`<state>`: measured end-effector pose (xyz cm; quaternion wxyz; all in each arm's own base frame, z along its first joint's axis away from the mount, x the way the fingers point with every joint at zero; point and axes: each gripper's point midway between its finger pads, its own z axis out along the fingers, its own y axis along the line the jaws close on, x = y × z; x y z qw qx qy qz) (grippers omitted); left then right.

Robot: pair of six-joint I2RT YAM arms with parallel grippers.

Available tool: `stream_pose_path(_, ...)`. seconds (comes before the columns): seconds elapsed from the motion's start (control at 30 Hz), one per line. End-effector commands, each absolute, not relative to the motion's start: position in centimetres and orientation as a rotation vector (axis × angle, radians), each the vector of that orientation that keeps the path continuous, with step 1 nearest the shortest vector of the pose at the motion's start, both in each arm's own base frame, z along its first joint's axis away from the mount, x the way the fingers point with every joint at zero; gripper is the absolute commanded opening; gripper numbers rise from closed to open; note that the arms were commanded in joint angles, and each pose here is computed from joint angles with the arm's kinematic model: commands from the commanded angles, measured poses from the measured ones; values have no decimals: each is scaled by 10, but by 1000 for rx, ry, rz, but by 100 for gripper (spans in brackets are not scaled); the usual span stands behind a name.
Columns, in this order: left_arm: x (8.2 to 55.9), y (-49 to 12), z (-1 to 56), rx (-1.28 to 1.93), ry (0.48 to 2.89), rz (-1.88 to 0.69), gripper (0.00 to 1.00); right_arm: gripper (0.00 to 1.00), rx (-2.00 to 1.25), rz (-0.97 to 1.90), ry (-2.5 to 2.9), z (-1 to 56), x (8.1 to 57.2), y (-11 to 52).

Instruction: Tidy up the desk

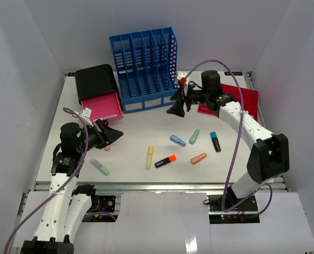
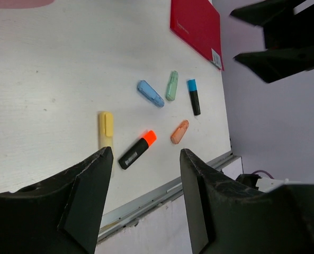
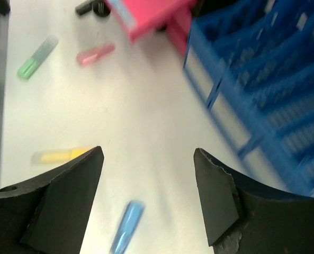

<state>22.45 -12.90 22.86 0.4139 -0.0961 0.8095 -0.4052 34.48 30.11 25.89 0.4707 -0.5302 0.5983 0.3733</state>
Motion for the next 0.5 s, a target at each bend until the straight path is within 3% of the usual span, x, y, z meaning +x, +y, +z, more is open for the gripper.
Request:
stream_pose_path(0.0, 225, -145, 238, -185, 2022, -1080, 64, 76, -1212, 1097, 1665, 208, 303, 261)
stream_pose_path(0.23, 208, -167, 175, -389, 2276, -937, 63, 76, -1135, 1060, 1696, 199, 288, 221)
stream_pose_path(0.47, 167, -118, 115, -874, 2417, -533, 72, 77, -1133, 1030, 1657, 206, 283, 209)
